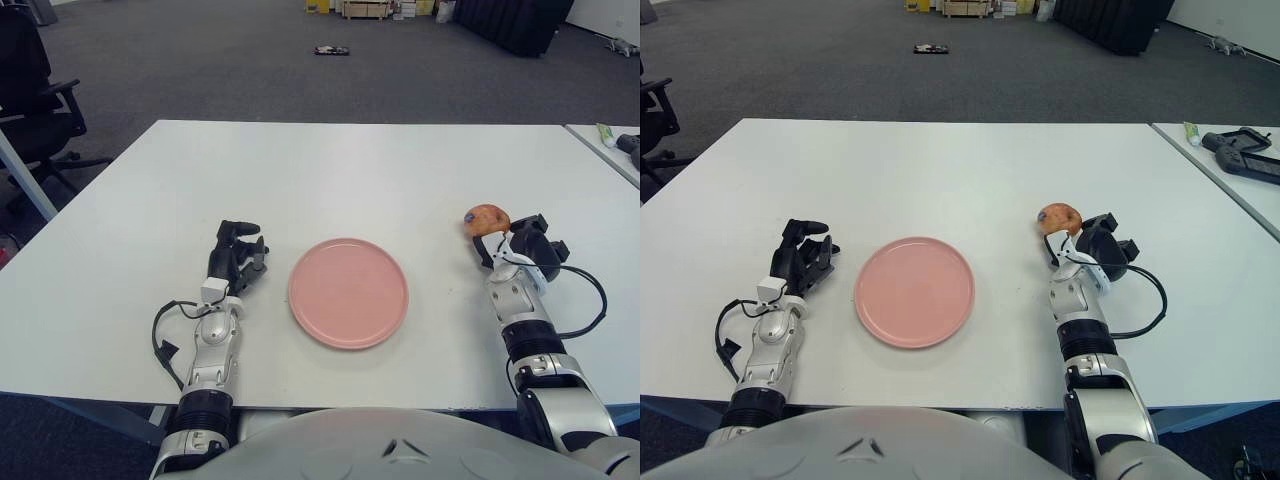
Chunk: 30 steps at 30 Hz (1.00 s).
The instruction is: Put the apple into the plate.
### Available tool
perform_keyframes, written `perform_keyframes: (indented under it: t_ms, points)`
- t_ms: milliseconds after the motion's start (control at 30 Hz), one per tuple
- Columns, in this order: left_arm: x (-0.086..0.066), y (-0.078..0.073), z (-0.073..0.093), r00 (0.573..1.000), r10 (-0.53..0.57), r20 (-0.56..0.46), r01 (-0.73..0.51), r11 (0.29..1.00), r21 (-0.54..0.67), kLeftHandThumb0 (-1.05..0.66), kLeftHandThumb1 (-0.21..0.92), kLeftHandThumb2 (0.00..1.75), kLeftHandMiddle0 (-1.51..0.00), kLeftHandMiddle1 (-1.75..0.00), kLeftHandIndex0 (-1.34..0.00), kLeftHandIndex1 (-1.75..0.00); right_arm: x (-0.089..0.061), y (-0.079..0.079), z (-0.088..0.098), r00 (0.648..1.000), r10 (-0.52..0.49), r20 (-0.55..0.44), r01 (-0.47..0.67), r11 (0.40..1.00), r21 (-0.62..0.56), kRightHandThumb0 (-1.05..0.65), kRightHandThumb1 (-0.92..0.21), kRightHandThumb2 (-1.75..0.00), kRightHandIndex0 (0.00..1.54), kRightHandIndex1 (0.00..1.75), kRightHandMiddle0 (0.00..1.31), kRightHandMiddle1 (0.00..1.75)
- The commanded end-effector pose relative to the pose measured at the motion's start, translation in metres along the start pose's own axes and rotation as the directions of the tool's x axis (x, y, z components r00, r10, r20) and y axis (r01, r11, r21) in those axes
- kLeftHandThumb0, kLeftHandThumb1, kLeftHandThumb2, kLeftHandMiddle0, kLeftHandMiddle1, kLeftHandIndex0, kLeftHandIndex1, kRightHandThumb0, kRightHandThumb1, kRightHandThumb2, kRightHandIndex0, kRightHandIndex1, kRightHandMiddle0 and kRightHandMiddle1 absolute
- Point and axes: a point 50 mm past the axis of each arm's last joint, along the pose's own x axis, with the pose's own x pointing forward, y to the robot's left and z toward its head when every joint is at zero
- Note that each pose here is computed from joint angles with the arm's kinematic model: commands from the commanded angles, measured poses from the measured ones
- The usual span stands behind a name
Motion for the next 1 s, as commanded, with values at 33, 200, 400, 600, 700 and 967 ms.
perform_keyframes:
  t_ms: [33, 200, 400, 600, 700, 967]
  points:
    - [-0.0042, 0.0034, -0.008, 0.999, 0.015, -0.046, -0.015, 1.0, 0.008, -0.36, 0.8, 0.71, -0.49, -1.59, -0.27, -1.75, 0.002, -0.0034, 0.0025, 0.998, -0.047, 0.043, 0.046, 0.999, 0.029, -0.47, -0.35, -1.27, 0.9, 1.75, 0.58, 1.75]
    - [-0.0041, 0.0032, -0.0077, 0.999, 0.023, -0.041, -0.023, 1.0, 0.004, -0.36, 0.8, 0.7, -0.49, -1.6, -0.27, -1.75, 0.0027, -0.0033, 0.0013, 0.994, -0.084, 0.075, 0.08, 0.995, 0.058, -0.48, -0.28, -1.35, 1.06, 1.75, 0.63, 1.75]
    - [-0.004, 0.003, -0.0071, 0.999, 0.025, -0.037, -0.025, 1.0, 0.006, -0.36, 0.8, 0.71, -0.5, -1.59, -0.27, -1.75, 0.003, -0.0019, 0.0004, 0.99, -0.112, 0.083, 0.104, 0.99, 0.098, -0.49, -0.25, -1.39, 1.18, 1.75, 0.66, 1.75]
    - [-0.0034, 0.0032, -0.0069, 0.999, 0.022, -0.037, -0.022, 1.0, 0.014, -0.36, 0.79, 0.71, -0.49, -1.57, -0.27, -1.75, 0.002, -0.0007, 0.0003, 0.985, -0.146, 0.097, 0.13, 0.979, 0.155, -0.49, -0.25, -1.4, 1.24, 1.75, 0.66, 1.75]
    - [-0.0032, 0.0033, -0.0067, 0.999, 0.022, -0.035, -0.021, 1.0, 0.013, -0.36, 0.79, 0.71, -0.49, -1.56, -0.27, -1.75, 0.0015, -0.0004, 0.0003, 0.98, -0.169, 0.108, 0.149, 0.974, 0.169, -0.49, -0.25, -1.4, 1.26, 1.75, 0.66, 1.75]
    - [-0.0033, 0.0034, -0.0069, 0.999, 0.019, -0.036, -0.018, 1.0, 0.017, -0.36, 0.81, 0.69, -0.49, -1.58, -0.26, -1.75, 0.0011, 0.0004, 0.0002, 0.971, -0.204, 0.125, 0.176, 0.962, 0.207, -0.49, -0.25, -1.39, 1.28, 1.75, 0.66, 1.75]
